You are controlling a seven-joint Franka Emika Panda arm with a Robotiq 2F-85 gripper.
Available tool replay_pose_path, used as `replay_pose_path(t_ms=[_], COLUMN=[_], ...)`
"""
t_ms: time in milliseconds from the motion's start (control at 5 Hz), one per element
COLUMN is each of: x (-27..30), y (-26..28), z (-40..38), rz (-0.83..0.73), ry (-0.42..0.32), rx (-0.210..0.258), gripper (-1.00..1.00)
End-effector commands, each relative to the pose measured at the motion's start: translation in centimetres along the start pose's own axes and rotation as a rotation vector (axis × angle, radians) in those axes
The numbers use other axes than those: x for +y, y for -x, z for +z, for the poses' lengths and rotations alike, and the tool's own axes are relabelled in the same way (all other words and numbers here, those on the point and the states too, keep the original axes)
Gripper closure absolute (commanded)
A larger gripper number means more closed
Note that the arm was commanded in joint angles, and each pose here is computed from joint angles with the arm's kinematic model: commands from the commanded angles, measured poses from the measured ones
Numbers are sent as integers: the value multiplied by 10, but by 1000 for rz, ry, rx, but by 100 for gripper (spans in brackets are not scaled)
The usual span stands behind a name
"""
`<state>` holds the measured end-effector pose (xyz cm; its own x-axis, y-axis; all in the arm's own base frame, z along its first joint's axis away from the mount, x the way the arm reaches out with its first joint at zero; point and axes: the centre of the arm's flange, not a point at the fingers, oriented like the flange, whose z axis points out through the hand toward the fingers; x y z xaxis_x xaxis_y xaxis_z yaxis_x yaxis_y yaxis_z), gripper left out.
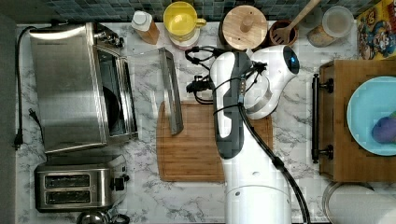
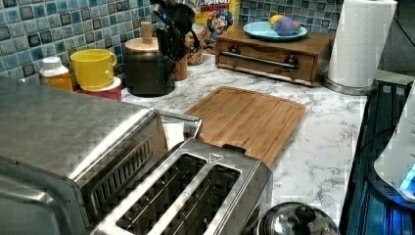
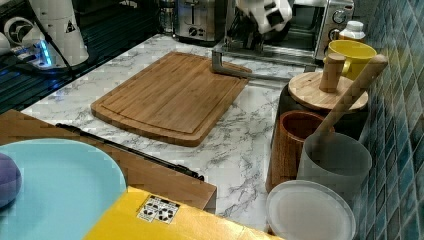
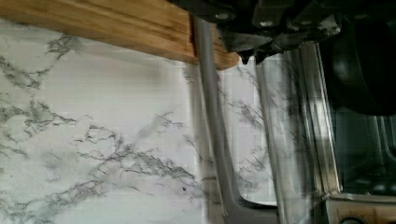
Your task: Close the oven.
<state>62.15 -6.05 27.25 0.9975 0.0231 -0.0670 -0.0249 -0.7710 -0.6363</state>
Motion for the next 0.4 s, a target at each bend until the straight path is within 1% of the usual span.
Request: replay_pose_path(t_ms=[200,400], x=[-76,-72], y=[-51,-54], z=[-19,8], rz=[-230,-223], ry=[-53,-40], rx=[117,98], gripper=[100,100])
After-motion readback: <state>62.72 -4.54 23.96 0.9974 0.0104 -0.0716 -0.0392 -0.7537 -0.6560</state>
